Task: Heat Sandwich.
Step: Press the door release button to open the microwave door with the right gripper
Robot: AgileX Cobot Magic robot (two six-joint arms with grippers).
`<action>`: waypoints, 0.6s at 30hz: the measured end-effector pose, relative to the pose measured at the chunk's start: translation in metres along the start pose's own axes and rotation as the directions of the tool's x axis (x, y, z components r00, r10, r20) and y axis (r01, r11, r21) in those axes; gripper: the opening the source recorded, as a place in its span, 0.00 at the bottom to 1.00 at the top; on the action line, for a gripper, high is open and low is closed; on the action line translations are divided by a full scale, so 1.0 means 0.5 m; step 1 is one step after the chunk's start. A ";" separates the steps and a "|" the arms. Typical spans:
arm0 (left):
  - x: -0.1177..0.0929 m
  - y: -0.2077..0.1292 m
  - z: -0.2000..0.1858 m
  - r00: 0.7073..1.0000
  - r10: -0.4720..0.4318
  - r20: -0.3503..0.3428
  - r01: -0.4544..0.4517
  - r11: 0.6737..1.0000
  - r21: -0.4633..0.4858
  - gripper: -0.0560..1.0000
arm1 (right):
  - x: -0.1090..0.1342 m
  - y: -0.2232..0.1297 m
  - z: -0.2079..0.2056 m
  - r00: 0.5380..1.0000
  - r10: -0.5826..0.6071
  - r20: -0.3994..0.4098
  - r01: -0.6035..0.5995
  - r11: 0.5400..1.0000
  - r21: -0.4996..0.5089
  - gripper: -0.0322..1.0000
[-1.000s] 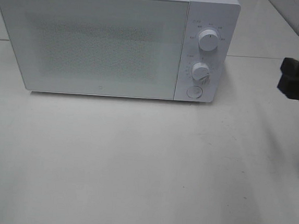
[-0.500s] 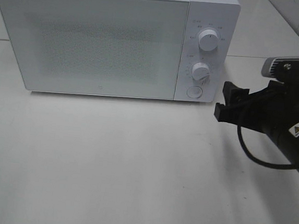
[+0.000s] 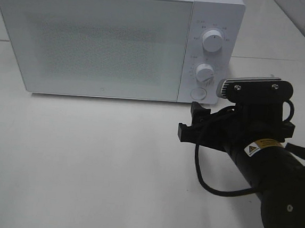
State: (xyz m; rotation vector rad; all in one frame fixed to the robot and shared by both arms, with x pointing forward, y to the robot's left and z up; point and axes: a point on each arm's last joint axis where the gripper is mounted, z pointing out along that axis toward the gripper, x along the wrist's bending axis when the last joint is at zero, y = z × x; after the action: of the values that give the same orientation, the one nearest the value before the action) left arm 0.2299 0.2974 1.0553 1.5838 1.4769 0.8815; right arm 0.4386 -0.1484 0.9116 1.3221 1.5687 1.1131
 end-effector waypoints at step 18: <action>0.000 0.000 0.000 1.000 0.000 0.001 0.000 1.000 0.000 0.96 | 0.004 0.001 -0.002 0.896 0.444 0.017 -0.444 0.896 -0.011 0.75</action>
State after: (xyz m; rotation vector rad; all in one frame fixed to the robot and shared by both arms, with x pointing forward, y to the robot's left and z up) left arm 0.2299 0.2974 1.0553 1.5836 1.4766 0.8804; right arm 0.4372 -0.1464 0.9123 1.7364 1.2740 1.3702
